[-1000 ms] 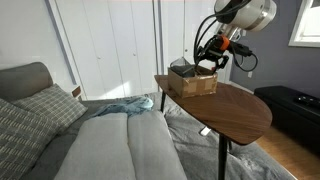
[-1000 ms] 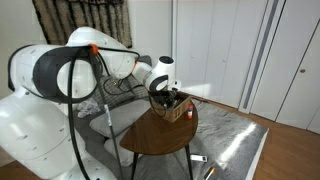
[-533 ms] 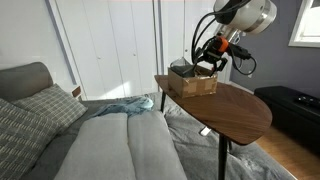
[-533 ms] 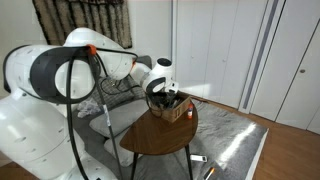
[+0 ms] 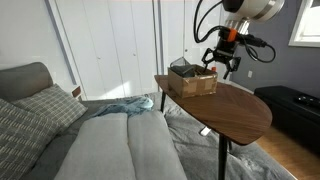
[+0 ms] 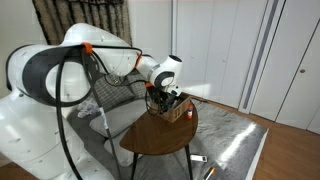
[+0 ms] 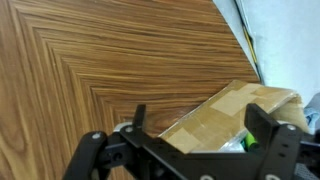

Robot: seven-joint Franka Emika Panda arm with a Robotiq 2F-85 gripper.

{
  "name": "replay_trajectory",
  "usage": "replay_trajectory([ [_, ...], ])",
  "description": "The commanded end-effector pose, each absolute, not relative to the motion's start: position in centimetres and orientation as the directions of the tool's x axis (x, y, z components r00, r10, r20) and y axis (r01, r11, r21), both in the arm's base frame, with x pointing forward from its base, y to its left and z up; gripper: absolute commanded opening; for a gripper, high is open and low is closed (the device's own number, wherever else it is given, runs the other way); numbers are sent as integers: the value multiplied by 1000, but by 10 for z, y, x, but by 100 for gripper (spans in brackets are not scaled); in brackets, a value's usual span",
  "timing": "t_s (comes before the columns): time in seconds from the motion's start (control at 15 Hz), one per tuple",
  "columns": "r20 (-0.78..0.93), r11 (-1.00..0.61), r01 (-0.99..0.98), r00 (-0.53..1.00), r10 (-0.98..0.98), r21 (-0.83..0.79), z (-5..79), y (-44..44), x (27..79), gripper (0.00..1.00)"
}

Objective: Slide the cardboard box to the right, remove the desktop pen and pencil basket from the cardboard basket and place it on the table

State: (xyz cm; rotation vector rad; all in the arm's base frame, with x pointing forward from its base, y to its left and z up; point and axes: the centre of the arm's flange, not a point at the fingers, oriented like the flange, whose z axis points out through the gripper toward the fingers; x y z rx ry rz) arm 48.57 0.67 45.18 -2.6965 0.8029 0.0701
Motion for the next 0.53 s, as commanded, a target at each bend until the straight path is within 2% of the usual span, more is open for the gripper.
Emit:
replay_trajectory([
  [0.0,-112,-871,-460,888,-447,-175,477,4,475,100],
  [0.07,-132,-825,-516,856,-499,-228,464,0,481,100],
  [0.2,-121,-849,-491,871,-476,-196,469,1,478,100],
  [0.47,-84,-694,-690,719,-690,-203,470,5,489,100],
])
